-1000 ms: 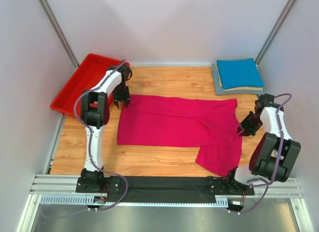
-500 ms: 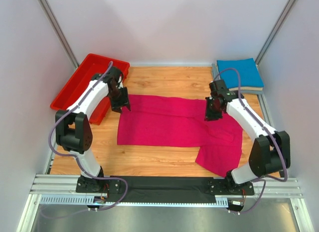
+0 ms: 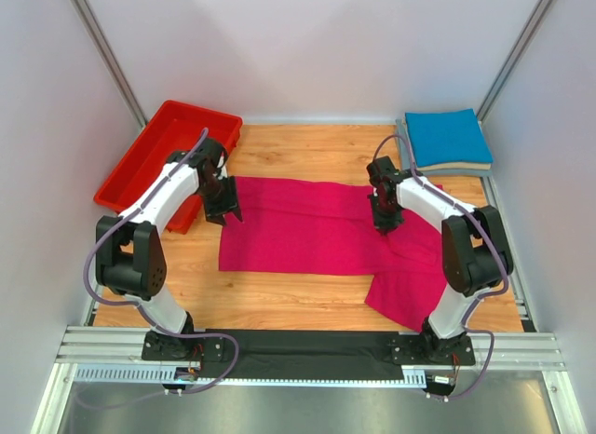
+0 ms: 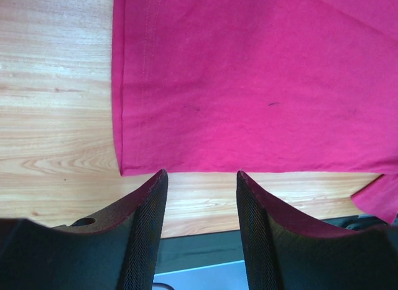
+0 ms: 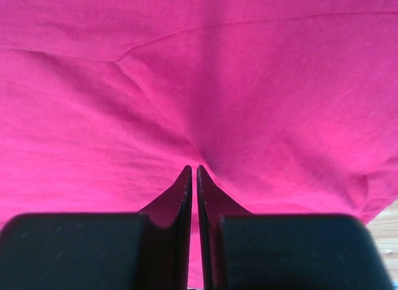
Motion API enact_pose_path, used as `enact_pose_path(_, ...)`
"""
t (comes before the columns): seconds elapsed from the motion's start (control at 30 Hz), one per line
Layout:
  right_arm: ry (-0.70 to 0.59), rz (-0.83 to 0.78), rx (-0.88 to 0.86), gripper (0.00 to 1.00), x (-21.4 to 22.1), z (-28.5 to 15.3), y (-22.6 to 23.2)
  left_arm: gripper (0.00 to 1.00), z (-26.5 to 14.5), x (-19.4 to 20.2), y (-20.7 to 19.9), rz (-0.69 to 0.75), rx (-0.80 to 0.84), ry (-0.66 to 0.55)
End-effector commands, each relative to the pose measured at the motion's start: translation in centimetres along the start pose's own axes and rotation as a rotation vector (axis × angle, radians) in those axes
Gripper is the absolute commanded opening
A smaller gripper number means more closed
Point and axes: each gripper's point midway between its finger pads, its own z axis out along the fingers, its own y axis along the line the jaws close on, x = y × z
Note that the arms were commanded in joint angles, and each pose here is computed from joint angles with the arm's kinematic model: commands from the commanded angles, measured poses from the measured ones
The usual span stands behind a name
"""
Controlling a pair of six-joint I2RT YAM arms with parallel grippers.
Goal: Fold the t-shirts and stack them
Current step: Fold the tshirt
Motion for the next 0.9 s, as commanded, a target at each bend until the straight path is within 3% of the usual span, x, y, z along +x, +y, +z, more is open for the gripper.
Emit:
enact_pose_path(0.0,-0.046,-0.021,0.068,0.07,-1.4,0.5,-1.0,0.55,-1.3,-0.7,-0.5,0.034,0.025,-0.063)
enact_pose_path(0.87,0.010,-0.031,0.132,0.16,-0.7,3.0,-2.0,0.55,-1.3,-1.8,-0.4,0.060,-0.013,-0.059)
